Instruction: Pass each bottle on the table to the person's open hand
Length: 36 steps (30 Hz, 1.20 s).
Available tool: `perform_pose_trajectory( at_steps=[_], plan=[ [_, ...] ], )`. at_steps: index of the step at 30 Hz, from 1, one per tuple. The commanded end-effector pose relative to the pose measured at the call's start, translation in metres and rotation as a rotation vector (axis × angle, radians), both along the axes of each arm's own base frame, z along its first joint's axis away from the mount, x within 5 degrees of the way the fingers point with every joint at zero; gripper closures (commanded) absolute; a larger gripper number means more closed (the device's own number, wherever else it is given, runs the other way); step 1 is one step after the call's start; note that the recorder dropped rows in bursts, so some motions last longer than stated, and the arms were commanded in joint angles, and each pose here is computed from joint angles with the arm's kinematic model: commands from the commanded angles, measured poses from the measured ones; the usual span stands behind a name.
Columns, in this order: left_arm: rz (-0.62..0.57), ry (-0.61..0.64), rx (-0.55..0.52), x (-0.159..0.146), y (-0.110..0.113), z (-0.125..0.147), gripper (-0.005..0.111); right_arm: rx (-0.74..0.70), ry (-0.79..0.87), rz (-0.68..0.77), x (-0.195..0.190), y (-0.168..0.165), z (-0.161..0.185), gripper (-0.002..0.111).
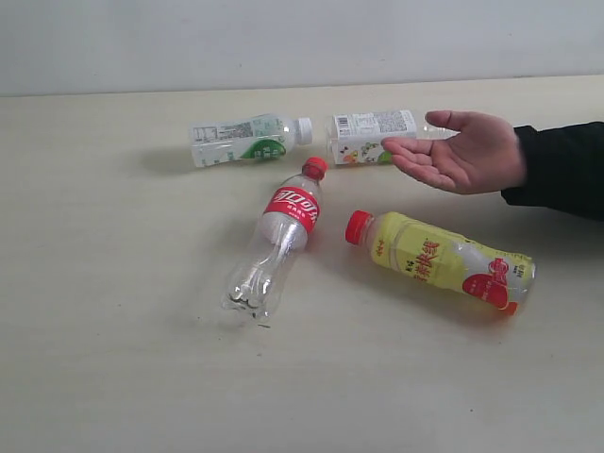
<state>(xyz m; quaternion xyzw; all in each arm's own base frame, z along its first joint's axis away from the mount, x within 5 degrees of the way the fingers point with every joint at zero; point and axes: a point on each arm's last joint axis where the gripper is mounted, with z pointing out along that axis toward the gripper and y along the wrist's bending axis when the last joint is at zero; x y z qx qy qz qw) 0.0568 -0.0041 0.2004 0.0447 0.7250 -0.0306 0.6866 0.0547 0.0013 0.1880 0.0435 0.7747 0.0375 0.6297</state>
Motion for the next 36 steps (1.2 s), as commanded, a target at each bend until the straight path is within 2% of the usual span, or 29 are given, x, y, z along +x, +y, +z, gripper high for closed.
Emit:
perform_pose_trajectory(
  at_steps=[1,4,10,13,16,21,24,26,29,31,33,36],
  plan=[
    [-0.044,-0.112,-0.033,-0.001,-0.004,0.01,0.107,-0.009,-0.012,-0.007,0.0,-0.001,0.0,0.108],
    [-0.069,-0.17,-0.054,-0.002,-0.006,0.016,0.107,-0.009,-0.012,-0.007,0.0,-0.001,0.0,0.108],
    [-0.12,-0.208,-0.311,-0.004,-0.009,0.023,0.107,-0.009,-0.012,-0.007,0.0,-0.001,0.0,0.108],
    [-0.151,-0.244,-0.37,-0.005,-0.01,0.027,0.107,-0.009,-0.012,-0.007,0.0,-0.001,0.0,0.108],
    [-0.247,-0.402,-0.388,-0.012,-0.015,0.042,0.107,-0.009,-0.012,-0.007,0.0,-0.001,0.0,0.108],
    [-0.425,-0.78,-0.526,-0.037,-0.016,0.078,0.107,-0.009,-0.012,-0.007,0.0,-0.001,0.0,0.108],
    [-0.411,-0.894,-0.586,-0.048,-0.008,0.106,0.107,-0.009,-0.012,-0.007,0.0,-0.001,0.0,0.108],
    [-0.355,-0.937,-0.569,-0.053,-0.003,0.128,0.107,-0.009,-0.012,-0.007,0.0,-0.001,0.0,0.108],
    [-0.274,-0.938,-0.487,-0.048,-0.001,0.161,0.107,-0.009,-0.012,-0.007,0.0,-0.001,0.0,0.108],
    [-0.232,-0.863,-0.435,-0.033,-0.003,0.177,0.107,-0.009,-0.012,-0.007,0.0,-0.001,0.0,0.108],
    [-0.194,-0.706,-0.411,-0.006,-0.007,0.186,0.107,-0.009,-0.012,-0.007,0.0,-0.001,0.0,0.108],
    [-0.141,-0.434,-0.386,0.045,-0.015,0.178,0.107,-0.009,-0.012,-0.007,0.0,-0.001,0.0,0.108]
  ],
)
